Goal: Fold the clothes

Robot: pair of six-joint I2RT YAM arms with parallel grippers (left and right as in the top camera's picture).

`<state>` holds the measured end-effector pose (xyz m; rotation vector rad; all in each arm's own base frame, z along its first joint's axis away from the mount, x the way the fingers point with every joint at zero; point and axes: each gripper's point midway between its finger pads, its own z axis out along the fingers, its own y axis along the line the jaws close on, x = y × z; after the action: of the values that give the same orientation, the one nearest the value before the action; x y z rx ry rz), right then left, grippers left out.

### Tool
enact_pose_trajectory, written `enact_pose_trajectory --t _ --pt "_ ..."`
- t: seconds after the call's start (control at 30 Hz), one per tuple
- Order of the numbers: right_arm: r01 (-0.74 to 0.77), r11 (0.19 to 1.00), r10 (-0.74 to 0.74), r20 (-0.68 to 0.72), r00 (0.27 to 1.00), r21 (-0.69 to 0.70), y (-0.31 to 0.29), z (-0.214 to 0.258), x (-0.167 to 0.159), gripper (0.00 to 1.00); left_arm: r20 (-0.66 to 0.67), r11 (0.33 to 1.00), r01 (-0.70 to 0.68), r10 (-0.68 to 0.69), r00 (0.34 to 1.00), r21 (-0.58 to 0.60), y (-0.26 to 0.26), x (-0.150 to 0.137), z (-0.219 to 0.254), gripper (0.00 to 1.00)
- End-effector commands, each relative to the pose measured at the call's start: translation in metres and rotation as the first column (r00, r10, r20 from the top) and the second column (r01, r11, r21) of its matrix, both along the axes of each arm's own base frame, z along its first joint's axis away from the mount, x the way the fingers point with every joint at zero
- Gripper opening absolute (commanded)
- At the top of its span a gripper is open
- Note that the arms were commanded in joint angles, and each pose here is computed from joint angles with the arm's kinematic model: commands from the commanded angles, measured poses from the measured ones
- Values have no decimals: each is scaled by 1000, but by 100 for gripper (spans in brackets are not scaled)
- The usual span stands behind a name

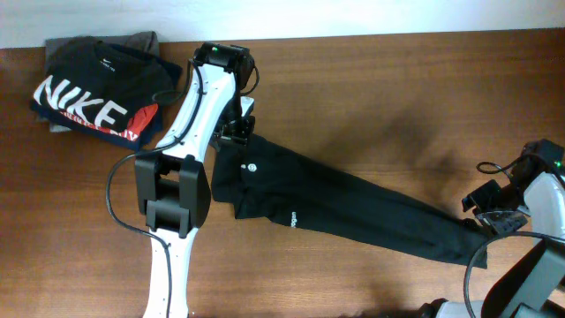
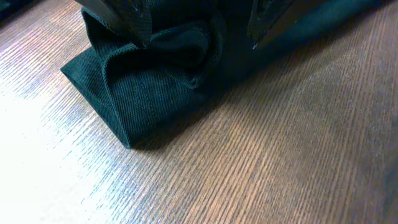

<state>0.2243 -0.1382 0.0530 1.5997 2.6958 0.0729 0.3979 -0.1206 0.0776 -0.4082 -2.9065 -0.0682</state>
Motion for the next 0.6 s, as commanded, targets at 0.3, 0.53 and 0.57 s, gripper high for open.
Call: enact_pose_trajectory --t 0.3,0.53,0.57 --pt "1 999 2 -60 998 51 6 -19 -6 36 24 1000 14 -14 1000 0 3 1 9 53" --pt "49 999 -49 -16 999 19 -2 -19 5 4 23 1000 14 -14 1000 0 3 1 9 54" --pt "56 998 -56 -3 998 12 -4 -19 8 4 23 1000 14 -14 1000 0 3 1 9 53"
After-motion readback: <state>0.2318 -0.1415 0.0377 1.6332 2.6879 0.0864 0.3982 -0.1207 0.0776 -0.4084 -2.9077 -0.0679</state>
